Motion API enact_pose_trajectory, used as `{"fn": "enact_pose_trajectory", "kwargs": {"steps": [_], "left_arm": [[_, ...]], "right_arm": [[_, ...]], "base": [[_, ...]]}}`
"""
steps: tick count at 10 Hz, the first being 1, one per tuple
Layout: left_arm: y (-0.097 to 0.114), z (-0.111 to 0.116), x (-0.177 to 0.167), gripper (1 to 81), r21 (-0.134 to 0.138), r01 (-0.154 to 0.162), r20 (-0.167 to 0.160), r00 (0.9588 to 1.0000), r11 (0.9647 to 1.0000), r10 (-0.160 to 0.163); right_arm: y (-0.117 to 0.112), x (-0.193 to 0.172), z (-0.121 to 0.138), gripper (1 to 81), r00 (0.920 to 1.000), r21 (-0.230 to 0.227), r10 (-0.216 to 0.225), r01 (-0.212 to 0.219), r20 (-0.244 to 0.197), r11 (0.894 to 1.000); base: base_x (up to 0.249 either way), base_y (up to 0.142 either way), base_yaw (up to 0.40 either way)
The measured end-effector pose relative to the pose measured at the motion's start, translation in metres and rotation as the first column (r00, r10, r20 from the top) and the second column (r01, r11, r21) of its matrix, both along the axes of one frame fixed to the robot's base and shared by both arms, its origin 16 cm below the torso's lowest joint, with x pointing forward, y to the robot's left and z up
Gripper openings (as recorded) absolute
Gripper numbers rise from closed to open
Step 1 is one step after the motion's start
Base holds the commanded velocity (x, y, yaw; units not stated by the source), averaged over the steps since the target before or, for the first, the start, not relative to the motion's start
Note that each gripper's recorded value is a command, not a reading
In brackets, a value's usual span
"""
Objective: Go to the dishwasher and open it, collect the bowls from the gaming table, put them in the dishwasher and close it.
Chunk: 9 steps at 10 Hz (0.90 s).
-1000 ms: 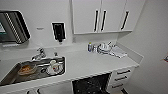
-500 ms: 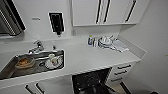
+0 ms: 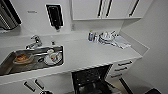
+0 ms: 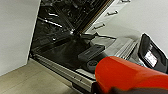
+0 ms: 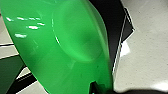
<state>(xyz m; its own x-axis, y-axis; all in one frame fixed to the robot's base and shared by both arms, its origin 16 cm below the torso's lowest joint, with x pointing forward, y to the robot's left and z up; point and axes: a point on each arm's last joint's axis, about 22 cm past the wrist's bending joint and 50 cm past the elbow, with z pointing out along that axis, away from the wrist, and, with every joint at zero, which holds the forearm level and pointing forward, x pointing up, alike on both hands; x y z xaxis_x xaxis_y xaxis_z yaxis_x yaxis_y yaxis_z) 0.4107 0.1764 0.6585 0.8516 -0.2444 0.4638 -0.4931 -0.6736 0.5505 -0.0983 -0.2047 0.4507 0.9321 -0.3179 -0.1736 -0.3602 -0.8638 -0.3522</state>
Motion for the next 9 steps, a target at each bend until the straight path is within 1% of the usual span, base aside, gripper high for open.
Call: {"fn": "enact_pose_trajectory", "kwargs": {"steps": [1,2,3,4,5,6,7,9], "left_arm": [[-0.026,0.014,0.016,1.0,0.0,0.038,0.017,0.9991,0.9993,-0.038],[-0.053,0.026,0.027,1.0,0.002,0.07,0.024,0.9973,0.9975,-0.07],[-0.079,0.036,0.032,1.0,-0.001,0.101,0.025,0.9946,0.9949,-0.101],[-0.099,0.046,0.04,1.0,0.001,0.12,0.026,0.9924,0.9927,-0.12],[-0.112,0.053,0.047,1.0,0.014,0.138,0.034,0.9899,0.9904,-0.138],[-0.121,0.058,0.051,1.0,0.025,0.145,0.032,0.9887,0.989,-0.146],[-0.131,0.061,0.052,1.0,0.029,0.157,0.029,0.9871,0.9872,-0.158],[-0.153,0.065,0.049,1.0,0.028,0.185,0.027,0.9821,0.9822,-0.186]], "right_arm": [[0.0,-0.001,0.0,1.0,1.0,0.001,0.0,0.0,-0.001,1.0],[0.0,-0.001,0.0,1.0,1.0,0.001,0.0,0.0,-0.002,1.0],[0.0,-0.001,0.0,1.0,1.0,0.001,0.0,0.0,-0.002,1.0],[0.0,-0.001,0.0,1.0,1.0,0.001,-0.001,0.001,-0.003,1.0],[0.0,-0.001,0.0,1.0,1.0,0.001,-0.001,0.001,-0.003,1.0],[0.0,-0.001,0.0,1.0,1.0,0.0,0.0,0.0,-0.004,1.0],[0.001,-0.001,0.0,1.0,1.0,0.001,0.0,0.0,-0.004,1.0],[0.001,-0.001,0.0,1.0,1.0,0.001,0.0,0.0,-0.005,1.0]], "base": [[0.0,0.0,0.0],[0.0,0.0,0.0],[0.0,0.0,0.0],[0.0,0.0,0.0],[0.0,0.0,0.0],[0.0,0.0,0.0],[0.0,0.0,0.0],[0.0,0.0,0.0]]}}
